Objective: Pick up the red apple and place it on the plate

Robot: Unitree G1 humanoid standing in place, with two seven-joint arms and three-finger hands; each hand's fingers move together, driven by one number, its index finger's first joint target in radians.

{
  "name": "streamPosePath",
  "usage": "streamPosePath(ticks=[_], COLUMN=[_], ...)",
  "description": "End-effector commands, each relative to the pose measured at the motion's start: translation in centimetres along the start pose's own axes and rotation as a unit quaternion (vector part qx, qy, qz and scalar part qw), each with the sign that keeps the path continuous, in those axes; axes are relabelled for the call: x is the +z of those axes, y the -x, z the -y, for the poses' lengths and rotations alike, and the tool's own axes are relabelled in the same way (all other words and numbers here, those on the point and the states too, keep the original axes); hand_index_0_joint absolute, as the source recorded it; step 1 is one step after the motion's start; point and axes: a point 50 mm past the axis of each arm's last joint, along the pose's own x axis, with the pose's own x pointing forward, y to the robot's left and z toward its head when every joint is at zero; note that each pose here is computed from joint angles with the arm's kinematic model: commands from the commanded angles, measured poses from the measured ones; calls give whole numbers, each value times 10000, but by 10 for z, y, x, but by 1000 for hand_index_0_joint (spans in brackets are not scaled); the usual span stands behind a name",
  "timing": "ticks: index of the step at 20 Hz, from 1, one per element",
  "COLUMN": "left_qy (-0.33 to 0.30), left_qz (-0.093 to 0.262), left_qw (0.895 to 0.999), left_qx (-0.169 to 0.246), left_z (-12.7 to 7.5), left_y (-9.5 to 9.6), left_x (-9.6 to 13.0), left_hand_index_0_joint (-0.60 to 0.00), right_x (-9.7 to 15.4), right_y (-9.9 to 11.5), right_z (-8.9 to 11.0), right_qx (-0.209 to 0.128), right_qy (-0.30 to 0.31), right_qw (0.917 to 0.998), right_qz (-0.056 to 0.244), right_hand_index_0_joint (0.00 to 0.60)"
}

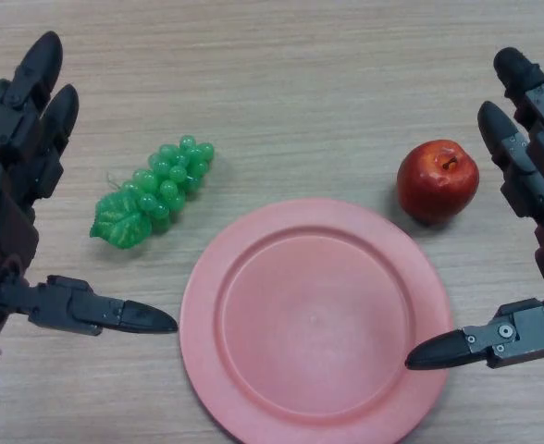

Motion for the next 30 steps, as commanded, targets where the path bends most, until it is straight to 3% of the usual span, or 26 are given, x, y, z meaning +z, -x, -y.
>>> streamPosePath(ticks=[1, 6, 10, 15, 23, 30], left_qy=[-314, -333, -362, -260, -173, -178], left_qz=[1111, 1082, 1054, 1047, 1099, 1173], left_qw=[9931, 9934, 9937, 9942, 9938, 9927], left_qx=[194, 167, 91, 29, 45, 232], left_z=[-10, -9, -5, -4, -5, -15], left_y=[3, 4, 3, 5, 2, 4], left_x=[33, 33, 33, 32, 34, 34], left_hand_index_0_joint=[0, 0, 0, 0, 0, 0], right_x=[27, 26, 21, 10, -26, -61], right_y=[1, 0, -8, -42, -101, -128], right_z=[5, 5, 10, 26, 54, 74], right_qx=[-167, -168, -176, -272, -891, -1049], right_qy=[62, 3, 46, 185, 725, 1621], right_qw=[9949, 9951, 9967, 9980, 9920, 9810], right_qz=[997, 979, 789, 546, 516, -165], right_hand_index_0_joint=[0, 0, 0, 0, 0, 0])
